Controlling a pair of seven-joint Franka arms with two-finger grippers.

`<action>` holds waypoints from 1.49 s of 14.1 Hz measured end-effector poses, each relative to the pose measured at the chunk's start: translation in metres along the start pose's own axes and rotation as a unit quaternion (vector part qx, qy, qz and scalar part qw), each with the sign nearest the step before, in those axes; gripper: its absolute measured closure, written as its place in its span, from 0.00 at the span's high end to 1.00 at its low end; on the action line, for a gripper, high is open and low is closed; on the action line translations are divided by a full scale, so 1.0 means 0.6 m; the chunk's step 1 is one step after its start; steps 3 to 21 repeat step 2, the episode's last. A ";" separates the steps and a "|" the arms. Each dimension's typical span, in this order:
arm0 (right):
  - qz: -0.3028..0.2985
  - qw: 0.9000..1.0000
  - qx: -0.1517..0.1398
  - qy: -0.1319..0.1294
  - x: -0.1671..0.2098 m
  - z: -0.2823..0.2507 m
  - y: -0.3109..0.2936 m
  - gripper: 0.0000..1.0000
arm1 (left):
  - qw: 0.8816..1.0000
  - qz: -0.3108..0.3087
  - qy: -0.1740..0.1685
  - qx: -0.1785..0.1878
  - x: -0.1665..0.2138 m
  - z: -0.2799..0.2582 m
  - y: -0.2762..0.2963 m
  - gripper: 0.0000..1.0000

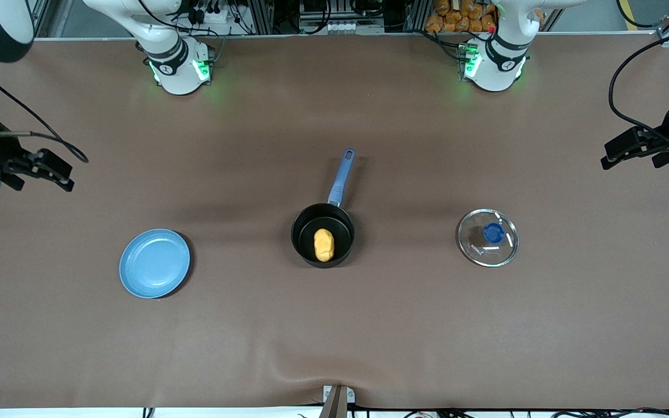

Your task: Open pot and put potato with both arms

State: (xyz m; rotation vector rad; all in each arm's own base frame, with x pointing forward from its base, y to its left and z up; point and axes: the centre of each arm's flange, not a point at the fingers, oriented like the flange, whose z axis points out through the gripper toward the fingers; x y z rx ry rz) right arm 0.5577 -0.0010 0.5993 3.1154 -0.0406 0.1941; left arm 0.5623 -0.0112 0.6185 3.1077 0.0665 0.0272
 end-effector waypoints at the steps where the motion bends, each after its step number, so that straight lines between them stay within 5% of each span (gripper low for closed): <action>1: 0.001 1.000 -0.001 -0.001 -0.008 -0.012 0.001 1.00 | 1.000 0.000 0.000 0.000 0.000 0.000 0.000 1.00; 21: 0.001 1.000 -0.001 -0.001 -0.015 -0.023 0.003 1.00 | 1.000 0.000 0.000 0.000 0.000 0.000 0.000 1.00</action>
